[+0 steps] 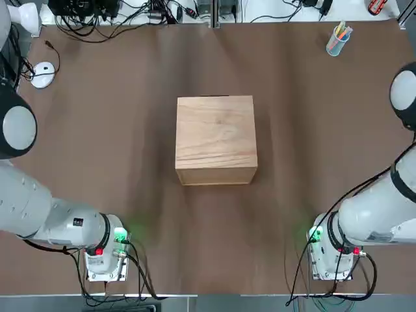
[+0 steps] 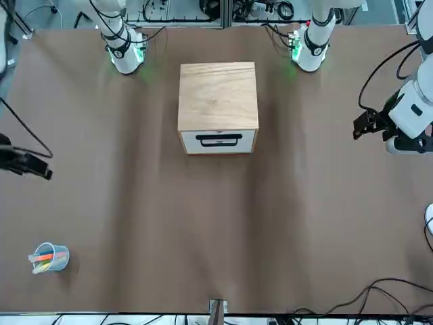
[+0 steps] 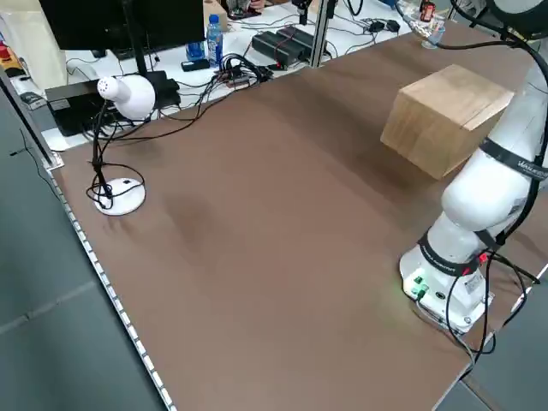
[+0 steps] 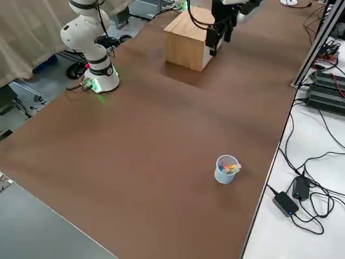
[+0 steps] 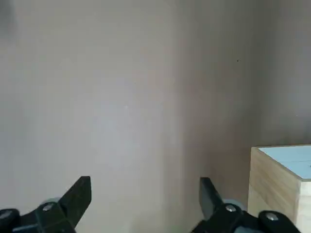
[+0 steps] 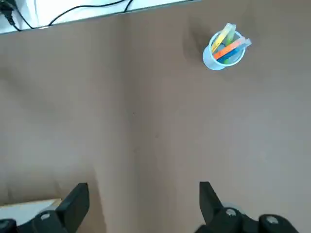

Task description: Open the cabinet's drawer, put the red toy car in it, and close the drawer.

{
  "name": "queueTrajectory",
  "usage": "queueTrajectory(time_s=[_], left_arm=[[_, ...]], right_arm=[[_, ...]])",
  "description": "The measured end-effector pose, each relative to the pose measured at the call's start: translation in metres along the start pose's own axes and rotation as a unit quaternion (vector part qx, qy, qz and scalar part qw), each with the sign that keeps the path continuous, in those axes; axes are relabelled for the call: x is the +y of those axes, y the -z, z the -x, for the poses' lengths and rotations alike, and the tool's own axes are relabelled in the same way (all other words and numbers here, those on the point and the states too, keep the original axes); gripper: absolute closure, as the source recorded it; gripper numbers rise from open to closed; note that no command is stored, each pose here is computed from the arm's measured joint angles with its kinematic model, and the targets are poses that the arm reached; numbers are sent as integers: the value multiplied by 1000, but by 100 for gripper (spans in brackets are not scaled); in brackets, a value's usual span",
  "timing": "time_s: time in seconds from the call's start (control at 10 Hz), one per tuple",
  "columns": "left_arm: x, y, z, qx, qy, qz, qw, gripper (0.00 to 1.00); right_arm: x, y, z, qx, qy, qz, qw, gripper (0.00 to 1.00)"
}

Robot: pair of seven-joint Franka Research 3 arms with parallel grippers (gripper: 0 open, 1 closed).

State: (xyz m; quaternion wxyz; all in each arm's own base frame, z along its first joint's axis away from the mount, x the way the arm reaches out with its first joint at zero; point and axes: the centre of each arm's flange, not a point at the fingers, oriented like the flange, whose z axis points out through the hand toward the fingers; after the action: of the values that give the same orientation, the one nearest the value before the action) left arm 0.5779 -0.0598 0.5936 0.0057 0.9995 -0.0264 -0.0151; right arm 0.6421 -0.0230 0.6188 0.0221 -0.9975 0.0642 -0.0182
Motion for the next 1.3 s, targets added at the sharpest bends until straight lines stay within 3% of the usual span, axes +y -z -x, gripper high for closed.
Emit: queueTrajectory(time_s=[0.7,1.3], left_arm=[[0,1,0,1,0,0,1000,2],[0,2,0,2,1,6,1000,2]], right_arm=[[28,32,59,-3,40,-12,999,0],[14,33,65,-5,42,-13,999,0]])
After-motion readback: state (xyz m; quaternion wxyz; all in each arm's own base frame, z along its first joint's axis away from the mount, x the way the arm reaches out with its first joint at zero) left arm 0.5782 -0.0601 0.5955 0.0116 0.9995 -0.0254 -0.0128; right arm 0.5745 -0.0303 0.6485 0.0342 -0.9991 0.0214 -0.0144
